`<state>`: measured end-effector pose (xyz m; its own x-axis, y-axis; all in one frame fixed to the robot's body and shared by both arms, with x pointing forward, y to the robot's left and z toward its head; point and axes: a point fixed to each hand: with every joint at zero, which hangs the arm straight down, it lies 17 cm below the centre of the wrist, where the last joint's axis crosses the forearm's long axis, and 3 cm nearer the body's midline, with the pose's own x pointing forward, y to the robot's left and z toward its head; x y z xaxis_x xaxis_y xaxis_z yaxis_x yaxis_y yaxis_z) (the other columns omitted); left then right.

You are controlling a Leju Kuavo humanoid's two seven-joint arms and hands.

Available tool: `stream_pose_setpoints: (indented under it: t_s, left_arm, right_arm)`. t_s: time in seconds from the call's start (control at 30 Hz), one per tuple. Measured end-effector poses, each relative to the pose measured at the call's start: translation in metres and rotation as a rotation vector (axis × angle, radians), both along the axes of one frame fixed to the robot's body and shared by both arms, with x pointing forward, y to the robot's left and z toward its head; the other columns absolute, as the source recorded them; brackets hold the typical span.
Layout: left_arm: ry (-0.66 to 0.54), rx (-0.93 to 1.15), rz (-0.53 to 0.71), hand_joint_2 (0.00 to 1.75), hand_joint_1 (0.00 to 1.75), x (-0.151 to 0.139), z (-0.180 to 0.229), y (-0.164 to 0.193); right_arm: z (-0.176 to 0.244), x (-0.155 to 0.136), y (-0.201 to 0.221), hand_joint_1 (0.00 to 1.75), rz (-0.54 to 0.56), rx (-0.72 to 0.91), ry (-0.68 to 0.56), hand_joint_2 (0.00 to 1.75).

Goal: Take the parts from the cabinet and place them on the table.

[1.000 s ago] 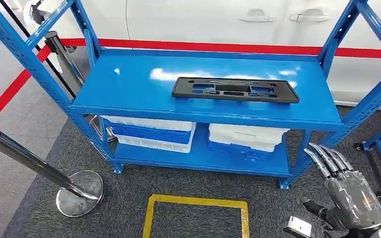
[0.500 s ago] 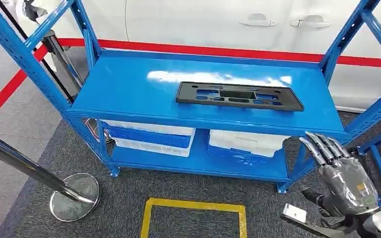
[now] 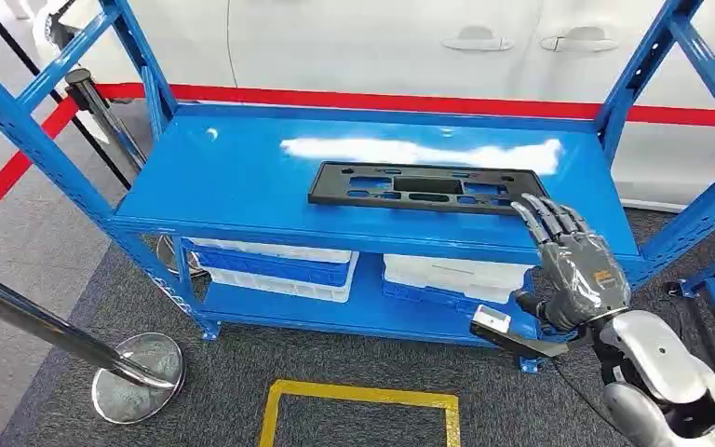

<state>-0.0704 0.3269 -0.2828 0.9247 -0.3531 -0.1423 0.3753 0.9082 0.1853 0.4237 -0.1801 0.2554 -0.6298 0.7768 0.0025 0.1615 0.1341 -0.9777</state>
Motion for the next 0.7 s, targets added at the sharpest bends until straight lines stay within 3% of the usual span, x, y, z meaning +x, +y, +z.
stream_pose_setpoints:
  t_s: [0.47, 0.53, 0.6, 0.7]
  left_arm:
    - [0.011, 0.002, -0.012, 0.0, 0.0, -0.001, 0.0, 0.003]
    - [0.001, 0.039, -0.011, 0.0, 0.0, 0.009, 0.0, -0.014]
    - [-0.007, 0.049, 0.01, 0.0, 0.0, 0.02, 0.002, -0.056]
    - [-0.031, 0.028, 0.001, 0.0, 0.0, 0.04, 0.003, -0.078]
  right_arm:
    - [-0.02, 0.009, 0.03, 0.0, 0.009, 0.006, 0.055, 1.75]
    - [-0.026, 0.011, 0.035, 0.0, -0.011, 0.003, 0.061, 1.75]
    - [-0.03, 0.013, 0.04, 0.0, -0.035, -0.008, 0.063, 1.75]
    - [-0.038, 0.017, 0.045, 0.0, -0.05, -0.026, 0.066, 1.75]
